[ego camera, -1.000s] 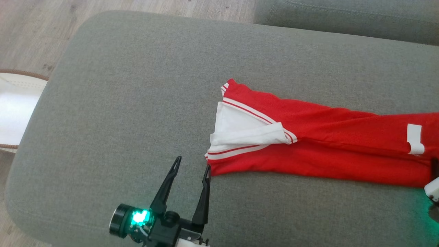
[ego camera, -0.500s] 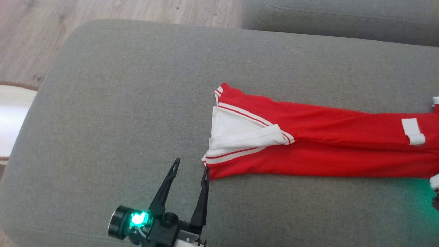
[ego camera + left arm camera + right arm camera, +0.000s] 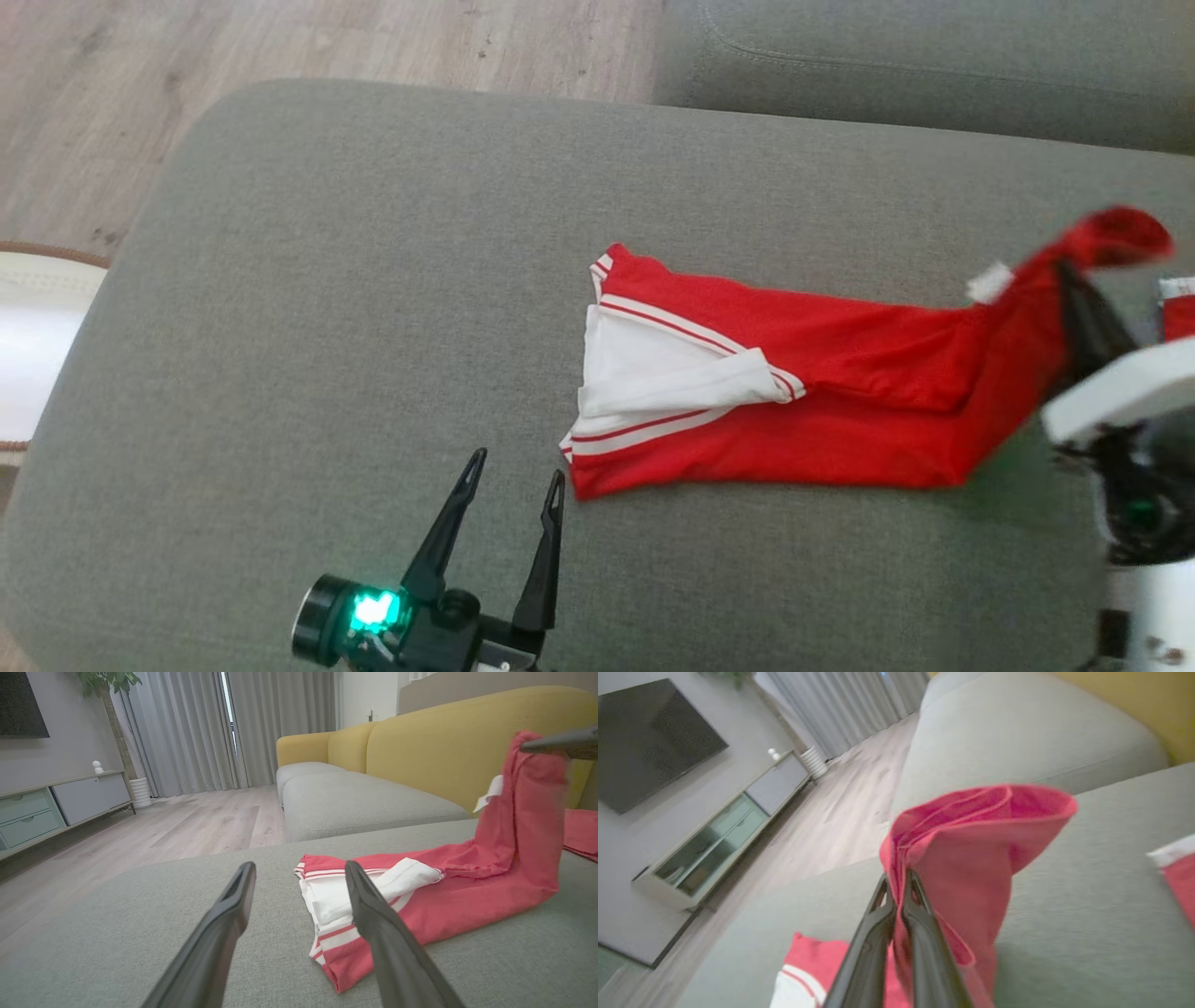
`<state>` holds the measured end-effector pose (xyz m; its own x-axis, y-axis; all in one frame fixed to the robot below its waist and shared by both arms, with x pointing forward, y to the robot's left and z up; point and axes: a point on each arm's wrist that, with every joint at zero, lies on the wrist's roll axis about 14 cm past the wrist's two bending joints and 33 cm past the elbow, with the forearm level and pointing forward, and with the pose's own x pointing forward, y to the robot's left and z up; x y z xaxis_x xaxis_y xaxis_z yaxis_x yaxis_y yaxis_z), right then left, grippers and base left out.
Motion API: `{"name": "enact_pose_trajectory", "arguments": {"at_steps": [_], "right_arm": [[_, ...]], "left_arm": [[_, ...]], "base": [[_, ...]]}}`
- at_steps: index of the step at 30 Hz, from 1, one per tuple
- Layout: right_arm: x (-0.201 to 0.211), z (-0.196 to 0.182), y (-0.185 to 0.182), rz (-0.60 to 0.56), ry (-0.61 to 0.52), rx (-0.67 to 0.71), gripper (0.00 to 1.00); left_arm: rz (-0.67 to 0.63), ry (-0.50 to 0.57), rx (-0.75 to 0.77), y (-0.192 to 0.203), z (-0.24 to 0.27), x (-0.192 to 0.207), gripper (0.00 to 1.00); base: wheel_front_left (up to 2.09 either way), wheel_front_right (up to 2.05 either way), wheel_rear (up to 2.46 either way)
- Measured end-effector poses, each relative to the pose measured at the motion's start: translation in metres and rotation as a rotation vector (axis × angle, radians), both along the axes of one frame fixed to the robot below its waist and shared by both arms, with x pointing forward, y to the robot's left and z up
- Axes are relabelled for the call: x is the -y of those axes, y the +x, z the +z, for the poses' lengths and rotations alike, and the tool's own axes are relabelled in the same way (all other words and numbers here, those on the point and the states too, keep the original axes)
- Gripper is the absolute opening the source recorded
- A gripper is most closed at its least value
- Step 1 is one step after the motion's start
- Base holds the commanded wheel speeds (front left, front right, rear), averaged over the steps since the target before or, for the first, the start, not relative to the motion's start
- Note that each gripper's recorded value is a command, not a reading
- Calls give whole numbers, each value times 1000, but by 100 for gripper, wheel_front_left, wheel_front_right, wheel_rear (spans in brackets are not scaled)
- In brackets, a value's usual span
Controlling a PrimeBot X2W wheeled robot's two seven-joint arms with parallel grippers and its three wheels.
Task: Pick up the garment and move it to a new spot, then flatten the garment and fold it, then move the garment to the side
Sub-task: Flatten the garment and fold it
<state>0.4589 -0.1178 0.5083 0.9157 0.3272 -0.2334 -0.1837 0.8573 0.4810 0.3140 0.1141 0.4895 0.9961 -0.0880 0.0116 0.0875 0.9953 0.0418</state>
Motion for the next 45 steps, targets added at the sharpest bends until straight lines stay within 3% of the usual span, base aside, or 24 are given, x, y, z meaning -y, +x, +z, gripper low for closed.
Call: {"name": "enact_pose_trajectory", "arguments": {"at_steps": [12, 22, 23, 24, 25, 26, 31, 36, 45], "right_arm": [[-150, 0, -32, 435, 78, -31, 0], [-221, -32, -63, 636, 99, -125, 0], [-226, -35, -65, 650, 100, -135, 6], [-229, -38, -68, 660, 103, -141, 34], [-232, -40, -70, 667, 106, -149, 95], [-235, -43, -73, 675, 109, -156, 100], [-237, -41, -78, 666, 135, -130, 100], [-221, -22, -64, 579, 151, -24, 100], [-113, -18, -54, 257, 13, 199, 100]], "left_arm": [[62, -3, -20, -9, -5, -16, 100], [112, -7, -41, -17, -10, -27, 100], [117, -5, -43, -17, -11, -28, 100], [121, -4, -45, -17, -11, -29, 100], [124, -4, -46, -18, -11, -29, 100], [127, -5, -48, -18, -12, -30, 100], [122, -3, -52, -16, -14, -29, 100], [113, -4, -40, -13, -11, -28, 100], [82, -26, -1, -9, -1, -19, 100]], "base": [[0, 0, 0], [0, 0, 0], [0, 0, 0], [0, 0, 0], [0, 0, 0], [0, 0, 0], [0, 0, 0], [0, 0, 0], [0, 0, 0]]}}
